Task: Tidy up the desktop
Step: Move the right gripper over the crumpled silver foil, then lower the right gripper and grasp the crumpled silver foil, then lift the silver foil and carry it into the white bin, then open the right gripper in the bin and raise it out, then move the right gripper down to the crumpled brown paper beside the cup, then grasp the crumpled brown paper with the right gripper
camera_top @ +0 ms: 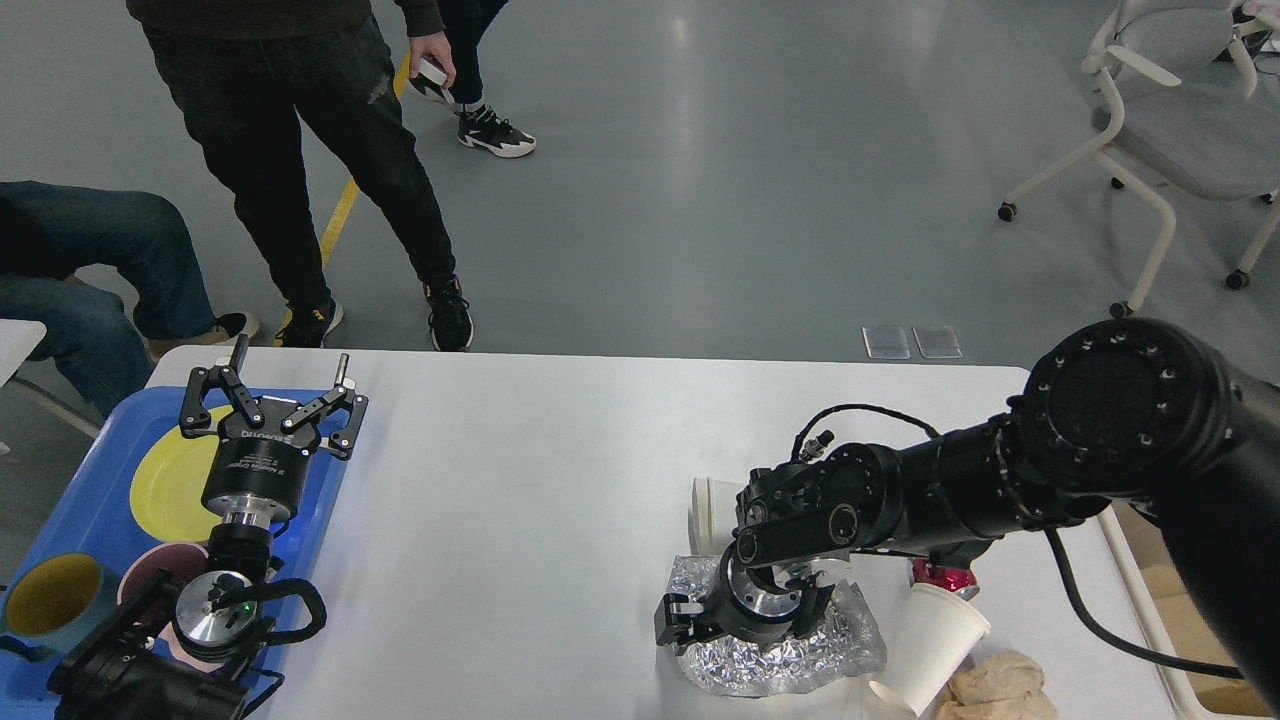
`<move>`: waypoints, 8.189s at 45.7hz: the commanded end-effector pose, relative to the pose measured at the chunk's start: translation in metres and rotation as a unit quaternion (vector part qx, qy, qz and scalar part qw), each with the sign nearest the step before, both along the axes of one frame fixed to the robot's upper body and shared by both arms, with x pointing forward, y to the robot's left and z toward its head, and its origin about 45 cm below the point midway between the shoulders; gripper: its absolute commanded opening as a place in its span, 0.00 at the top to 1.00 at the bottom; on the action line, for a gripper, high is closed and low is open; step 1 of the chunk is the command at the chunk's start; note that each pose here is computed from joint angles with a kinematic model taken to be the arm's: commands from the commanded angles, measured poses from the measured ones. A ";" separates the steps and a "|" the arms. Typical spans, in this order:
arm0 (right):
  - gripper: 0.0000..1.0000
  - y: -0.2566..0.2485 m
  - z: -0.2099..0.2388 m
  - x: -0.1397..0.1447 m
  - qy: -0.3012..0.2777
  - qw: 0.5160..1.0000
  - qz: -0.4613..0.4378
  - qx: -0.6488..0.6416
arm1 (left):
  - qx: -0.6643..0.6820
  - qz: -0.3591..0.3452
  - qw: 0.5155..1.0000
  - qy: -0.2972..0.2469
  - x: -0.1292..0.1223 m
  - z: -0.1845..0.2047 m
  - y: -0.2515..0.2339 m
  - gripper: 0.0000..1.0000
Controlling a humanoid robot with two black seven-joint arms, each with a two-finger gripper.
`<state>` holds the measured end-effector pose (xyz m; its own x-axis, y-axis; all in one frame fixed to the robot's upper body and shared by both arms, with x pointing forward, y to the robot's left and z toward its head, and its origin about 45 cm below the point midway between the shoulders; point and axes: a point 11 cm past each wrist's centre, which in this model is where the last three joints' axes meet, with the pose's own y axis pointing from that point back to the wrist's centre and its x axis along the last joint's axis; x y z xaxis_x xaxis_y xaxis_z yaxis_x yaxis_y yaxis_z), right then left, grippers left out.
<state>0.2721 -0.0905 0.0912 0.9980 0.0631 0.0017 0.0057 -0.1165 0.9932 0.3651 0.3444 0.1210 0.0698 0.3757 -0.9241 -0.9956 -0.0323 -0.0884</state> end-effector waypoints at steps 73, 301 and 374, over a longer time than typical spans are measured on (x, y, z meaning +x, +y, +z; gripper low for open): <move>1.00 0.018 -0.031 -0.002 -0.014 0.998 -0.058 0.029 | 0.000 0.000 1.000 0.000 0.000 0.000 0.000 0.04; 0.00 -0.155 0.283 0.025 -0.042 0.989 -0.051 -0.131 | 0.000 0.000 1.000 0.001 0.000 0.000 0.000 0.04; 0.05 -0.246 -0.021 -0.039 0.061 0.962 -0.227 -0.140 | 0.000 -0.001 1.000 0.000 0.000 0.000 0.000 0.04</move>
<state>0.2323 -0.3421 0.0756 0.9188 -0.3860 -0.0830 0.1519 0.1516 0.9767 0.3650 0.3440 0.1208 0.0699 0.3762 -0.9239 -0.9957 -0.0309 -0.0878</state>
